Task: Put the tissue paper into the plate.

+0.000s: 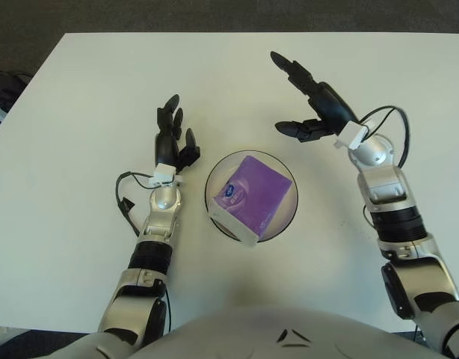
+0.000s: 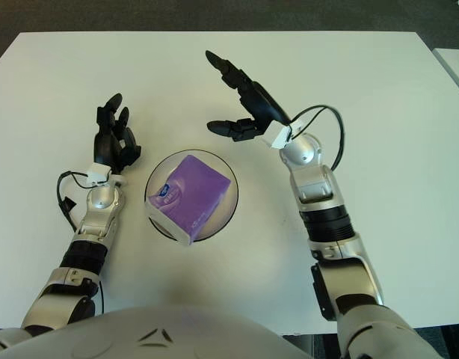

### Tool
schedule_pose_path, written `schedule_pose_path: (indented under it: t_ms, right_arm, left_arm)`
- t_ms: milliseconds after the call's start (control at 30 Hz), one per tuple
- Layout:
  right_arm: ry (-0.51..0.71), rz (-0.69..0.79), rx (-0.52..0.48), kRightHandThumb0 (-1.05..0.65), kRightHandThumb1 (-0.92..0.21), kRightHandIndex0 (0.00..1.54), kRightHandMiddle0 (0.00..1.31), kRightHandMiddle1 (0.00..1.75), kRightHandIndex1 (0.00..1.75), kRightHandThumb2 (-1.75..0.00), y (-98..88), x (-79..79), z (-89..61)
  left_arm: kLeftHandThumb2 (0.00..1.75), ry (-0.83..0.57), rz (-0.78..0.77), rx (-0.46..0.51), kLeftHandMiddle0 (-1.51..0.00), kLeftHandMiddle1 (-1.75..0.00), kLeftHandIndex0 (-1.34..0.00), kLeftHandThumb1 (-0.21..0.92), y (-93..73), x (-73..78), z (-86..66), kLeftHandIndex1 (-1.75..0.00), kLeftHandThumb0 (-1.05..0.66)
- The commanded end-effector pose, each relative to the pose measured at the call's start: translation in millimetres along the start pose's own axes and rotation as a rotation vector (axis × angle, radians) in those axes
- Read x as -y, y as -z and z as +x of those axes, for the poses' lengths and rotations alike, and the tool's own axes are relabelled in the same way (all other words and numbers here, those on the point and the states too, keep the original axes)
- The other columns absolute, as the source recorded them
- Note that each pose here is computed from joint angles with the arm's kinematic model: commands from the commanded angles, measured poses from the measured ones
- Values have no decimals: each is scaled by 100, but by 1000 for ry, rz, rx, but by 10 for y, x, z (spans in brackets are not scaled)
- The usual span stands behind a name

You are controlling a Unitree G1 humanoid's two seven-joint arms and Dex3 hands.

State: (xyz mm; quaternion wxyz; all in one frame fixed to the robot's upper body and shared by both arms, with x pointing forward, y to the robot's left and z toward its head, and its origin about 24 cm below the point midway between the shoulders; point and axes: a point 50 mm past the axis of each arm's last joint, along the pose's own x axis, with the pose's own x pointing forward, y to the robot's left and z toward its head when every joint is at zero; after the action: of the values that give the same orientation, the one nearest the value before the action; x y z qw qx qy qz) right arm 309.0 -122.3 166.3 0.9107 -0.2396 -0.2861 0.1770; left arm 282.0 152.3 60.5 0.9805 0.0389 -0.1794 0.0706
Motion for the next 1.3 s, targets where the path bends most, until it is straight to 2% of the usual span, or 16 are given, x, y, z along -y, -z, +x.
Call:
schedule_pose_path:
  t_ms: [0, 67, 200, 400, 800, 1267]
  right_arm:
    - [160, 60, -25, -105, -92, 0, 0, 0, 0, -67, 135, -47, -89]
    - [187, 78, -36, -105, -92, 0, 0, 0, 0, -70, 177, -79, -122]
    - [254, 112, -86, -105, -92, 0, 0, 0, 0, -76, 356, -167, -290]
    - [311, 124, -109, -105, -92, 0, 0, 0, 0, -84, 447, -240, -433]
    - [362, 174, -135, -99, -92, 0, 0, 0, 0, -95, 499, -429, -644]
    - [388, 190, -167, -86, -92, 0, 0, 0, 0, -96, 523, -415, -782]
  left_arm:
    - [79, -1, 57, -312, -38, -3, 0, 92, 510, -118, -665, -72, -70]
    - [78, -2, 54, -315, -39, -3, 0, 92, 503, -121, -671, -72, -70]
    - [78, -5, 51, -317, -39, -3, 0, 92, 485, -128, -678, -72, -69]
    - [78, -6, 50, -324, -40, -3, 0, 92, 478, -133, -692, -72, -69]
    - [78, -3, 40, -327, -41, -3, 0, 92, 472, -135, -709, -73, -69]
    - [78, -3, 49, -322, -41, -2, 0, 92, 468, -133, -711, -75, -69]
